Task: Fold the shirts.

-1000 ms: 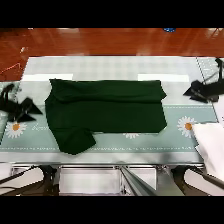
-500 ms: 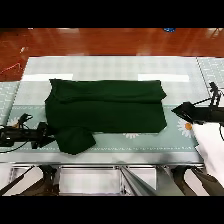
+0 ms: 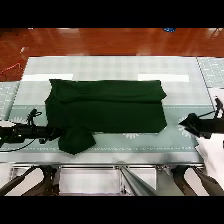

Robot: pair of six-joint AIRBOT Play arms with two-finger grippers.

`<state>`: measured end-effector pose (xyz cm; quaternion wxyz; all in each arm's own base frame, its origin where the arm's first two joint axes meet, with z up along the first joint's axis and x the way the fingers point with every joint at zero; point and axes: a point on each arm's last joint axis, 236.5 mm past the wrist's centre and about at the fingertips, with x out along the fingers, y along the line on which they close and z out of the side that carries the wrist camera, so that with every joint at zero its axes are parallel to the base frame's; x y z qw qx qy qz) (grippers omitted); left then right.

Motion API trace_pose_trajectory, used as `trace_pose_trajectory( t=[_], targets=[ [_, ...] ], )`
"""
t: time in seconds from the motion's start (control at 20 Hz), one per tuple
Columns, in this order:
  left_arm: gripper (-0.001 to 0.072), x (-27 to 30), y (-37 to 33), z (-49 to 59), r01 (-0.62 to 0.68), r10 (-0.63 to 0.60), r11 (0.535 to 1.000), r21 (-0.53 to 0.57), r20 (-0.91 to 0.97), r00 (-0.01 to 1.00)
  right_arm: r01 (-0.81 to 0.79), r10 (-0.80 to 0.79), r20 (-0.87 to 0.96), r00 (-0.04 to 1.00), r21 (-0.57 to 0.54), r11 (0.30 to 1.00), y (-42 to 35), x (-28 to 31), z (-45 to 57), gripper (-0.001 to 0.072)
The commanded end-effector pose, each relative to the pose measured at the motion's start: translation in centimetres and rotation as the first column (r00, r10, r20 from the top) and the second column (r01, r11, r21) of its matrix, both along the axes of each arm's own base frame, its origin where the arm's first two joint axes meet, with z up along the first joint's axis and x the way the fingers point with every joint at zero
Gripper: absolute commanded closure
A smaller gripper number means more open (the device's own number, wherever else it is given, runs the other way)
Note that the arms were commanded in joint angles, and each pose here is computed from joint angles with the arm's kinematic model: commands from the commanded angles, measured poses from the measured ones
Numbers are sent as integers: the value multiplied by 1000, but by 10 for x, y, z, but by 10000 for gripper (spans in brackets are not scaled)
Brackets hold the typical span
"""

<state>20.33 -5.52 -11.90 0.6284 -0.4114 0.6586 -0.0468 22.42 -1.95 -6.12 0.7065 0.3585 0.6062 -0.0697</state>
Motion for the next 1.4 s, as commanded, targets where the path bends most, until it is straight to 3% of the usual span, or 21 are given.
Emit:
trace_pose_trajectory(
  t=[0.0,0.25,0.5,0.6,0.65,0.7,0.85,1.0,1.15,1.35],
  targets=[
    [685,2,3,-3,13,-13,1000,27,17,1000,7,-7,1,1000,189,982,37,-9,-15,293],
    [685,2,2,-3,15,-15,1000,23,15,1000,-18,22,-7,1000,306,952,72,12,-35,294],
    [686,3,2,-3,11,-11,1000,21,17,1000,-68,64,24,998,321,945,105,50,-46,309],
    [685,4,1,-2,5,-6,1000,17,20,1000,-105,101,30,994,321,941,115,61,-47,401],
    [685,5,1,-1,1,-1,1000,13,23,1000,-127,124,29,992,324,938,120,63,-47,500],
    [685,7,1,0,-1,0,1000,13,27,1000,-166,159,48,986,319,933,123,65,-46,691],
    [685,16,2,14,24,-25,1000,3,57,998,-262,256,63,965,316,912,123,49,-35,689],
    [685,28,1,43,99,-97,995,-10,131,987,-295,293,42,955,192,936,89,30,-19,689],
    [685,41,6,53,81,-82,997,13,178,981,-266,263,50,964,70,962,55,21,0,689],
    [686,85,1,72,11,2,999,-48,270,963,-246,231,135,964,108,963,64,38,10,690]
  ],
)
